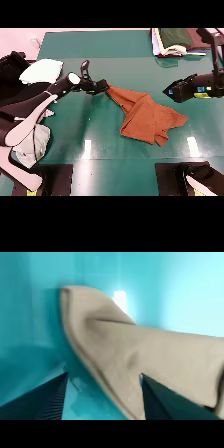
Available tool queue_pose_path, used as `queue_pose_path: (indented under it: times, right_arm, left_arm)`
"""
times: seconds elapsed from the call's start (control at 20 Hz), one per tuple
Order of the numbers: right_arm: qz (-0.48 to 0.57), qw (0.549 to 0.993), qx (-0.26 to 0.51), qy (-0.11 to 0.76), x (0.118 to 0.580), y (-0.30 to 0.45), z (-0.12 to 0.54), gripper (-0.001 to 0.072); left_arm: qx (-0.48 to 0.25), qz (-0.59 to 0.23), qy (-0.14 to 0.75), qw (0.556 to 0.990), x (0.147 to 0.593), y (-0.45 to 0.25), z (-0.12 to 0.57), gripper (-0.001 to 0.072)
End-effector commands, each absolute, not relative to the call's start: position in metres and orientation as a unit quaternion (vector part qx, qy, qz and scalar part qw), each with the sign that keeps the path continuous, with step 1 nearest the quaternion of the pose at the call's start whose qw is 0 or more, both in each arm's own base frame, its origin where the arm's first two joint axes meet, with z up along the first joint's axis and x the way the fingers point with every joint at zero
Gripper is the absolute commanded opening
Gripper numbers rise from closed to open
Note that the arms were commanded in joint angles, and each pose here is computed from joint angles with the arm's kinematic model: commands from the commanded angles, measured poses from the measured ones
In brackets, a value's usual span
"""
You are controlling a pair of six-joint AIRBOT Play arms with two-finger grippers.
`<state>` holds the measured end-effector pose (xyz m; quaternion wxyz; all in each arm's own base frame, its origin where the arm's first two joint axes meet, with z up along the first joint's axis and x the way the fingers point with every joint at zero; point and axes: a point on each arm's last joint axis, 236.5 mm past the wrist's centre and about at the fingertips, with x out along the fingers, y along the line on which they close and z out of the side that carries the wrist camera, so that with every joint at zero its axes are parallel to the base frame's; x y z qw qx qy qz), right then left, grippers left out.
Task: Fold the shirts.
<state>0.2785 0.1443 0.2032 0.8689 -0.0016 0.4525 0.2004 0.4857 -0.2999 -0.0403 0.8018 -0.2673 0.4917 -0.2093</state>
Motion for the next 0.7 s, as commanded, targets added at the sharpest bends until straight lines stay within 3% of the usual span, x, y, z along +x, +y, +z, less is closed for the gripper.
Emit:
queue_pose_path:
  times: [0.0,0.1,0.15,0.2,0.25,0.5,0.55,0.6,0.65]
  right_arm:
    - [0.191,0.861,-0.006,0.472,0.284,0.142,0.191,0.0389]
    - [0.185,0.862,-0.010,0.472,0.286,0.140,0.190,0.0389]
    - [0.168,0.863,-0.024,0.476,0.287,0.130,0.187,0.0389]
    - [0.149,0.863,-0.038,0.482,0.287,0.118,0.183,0.0389]
    - [0.130,0.861,-0.043,0.489,0.288,0.106,0.179,0.0389]
    - [0.039,0.820,-0.007,0.570,0.274,0.022,0.102,0.0391]
    - [0.037,0.810,0.021,0.585,0.274,0.012,0.079,0.0406]
    - [0.049,0.801,0.058,0.593,0.277,0.010,0.060,0.0478]
    - [0.059,0.795,0.103,0.595,0.285,0.010,0.043,0.0482]
  left_arm:
    - [-0.279,-0.215,0.503,0.790,0.489,-0.324,-0.058,0.0541]
    - [-0.288,-0.209,0.484,0.799,0.501,-0.324,-0.053,0.0538]
    - [-0.290,-0.207,0.474,0.806,0.508,-0.320,-0.048,0.0359]
    - [-0.293,-0.208,0.465,0.809,0.516,-0.316,-0.039,0.0075]
    - [-0.292,-0.212,0.457,0.813,0.523,-0.312,-0.030,0.0022]
    - [-0.264,-0.263,0.439,0.817,0.552,-0.271,0.041,0.0023]
    - [-0.255,-0.275,0.437,0.818,0.554,-0.265,0.053,0.0023]
    - [-0.244,-0.287,0.436,0.817,0.553,-0.260,0.065,0.0022]
    - [-0.229,-0.301,0.435,0.817,0.550,-0.259,0.072,0.0023]
